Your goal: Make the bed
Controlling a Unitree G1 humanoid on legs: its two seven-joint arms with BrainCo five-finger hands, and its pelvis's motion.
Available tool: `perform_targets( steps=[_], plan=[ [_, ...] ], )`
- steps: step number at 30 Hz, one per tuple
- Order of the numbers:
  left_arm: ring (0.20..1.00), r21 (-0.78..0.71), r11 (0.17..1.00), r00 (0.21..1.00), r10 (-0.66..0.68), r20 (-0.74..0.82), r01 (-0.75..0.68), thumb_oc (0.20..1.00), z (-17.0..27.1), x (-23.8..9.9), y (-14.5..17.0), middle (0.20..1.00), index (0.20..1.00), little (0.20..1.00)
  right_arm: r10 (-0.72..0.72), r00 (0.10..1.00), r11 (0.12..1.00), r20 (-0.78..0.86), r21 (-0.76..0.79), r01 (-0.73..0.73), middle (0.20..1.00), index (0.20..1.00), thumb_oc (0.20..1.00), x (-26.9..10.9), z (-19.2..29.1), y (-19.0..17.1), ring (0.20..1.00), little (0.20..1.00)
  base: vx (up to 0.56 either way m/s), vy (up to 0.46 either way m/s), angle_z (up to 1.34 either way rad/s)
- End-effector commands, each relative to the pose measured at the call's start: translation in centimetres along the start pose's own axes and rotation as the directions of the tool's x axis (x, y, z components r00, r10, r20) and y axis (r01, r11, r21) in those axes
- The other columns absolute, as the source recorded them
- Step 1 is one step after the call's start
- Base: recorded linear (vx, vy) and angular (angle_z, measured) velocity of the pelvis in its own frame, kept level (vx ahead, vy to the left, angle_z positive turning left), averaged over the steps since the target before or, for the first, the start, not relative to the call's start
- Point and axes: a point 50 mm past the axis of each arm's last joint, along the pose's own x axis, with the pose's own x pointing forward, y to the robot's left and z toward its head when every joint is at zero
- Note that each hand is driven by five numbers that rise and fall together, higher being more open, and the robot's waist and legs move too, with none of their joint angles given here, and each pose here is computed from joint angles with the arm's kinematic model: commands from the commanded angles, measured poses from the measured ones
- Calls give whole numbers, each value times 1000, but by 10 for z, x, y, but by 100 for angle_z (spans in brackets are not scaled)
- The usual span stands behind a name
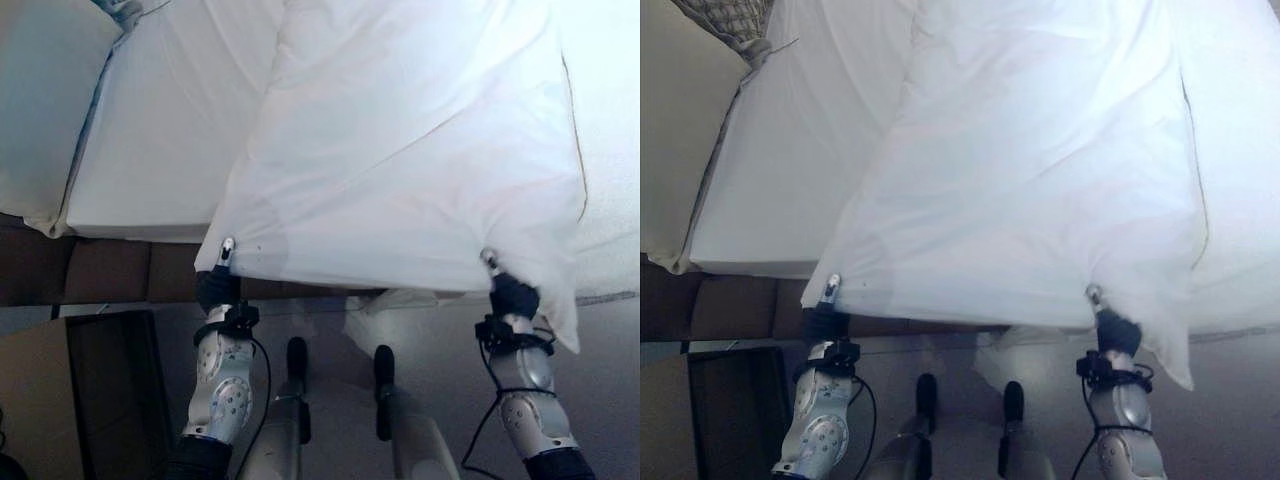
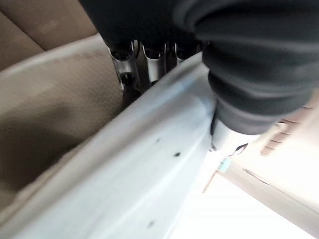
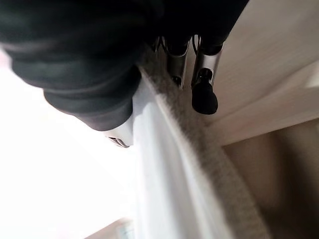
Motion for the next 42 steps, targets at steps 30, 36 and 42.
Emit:
perform_targets(
  steps=[30,36,42],
  plan=[
    [1000,767,592,592,720,-363,-249,1000,-71,-108,202,1000,1000,1000,-499,572,831,-650,-547,104,1000,1000,1000,-116,-134,-110,1000,1000,17,-1,5],
    [1000,819,574,597,657,-461,-1,1000,-82,-127,200,1000,1000,1000,-510,557,824,-656,-558,97,1000,1000,1000,-126,-133,-116,1000,1000,31,-16,3],
    [1000,853,462,660,565,-494,243,1000,-82,-122,194,1000,1000,1000,-492,561,823,-665,-565,52,1000,1000,1000,-129,-135,-115,1000,1000,30,-21,0]
  ],
)
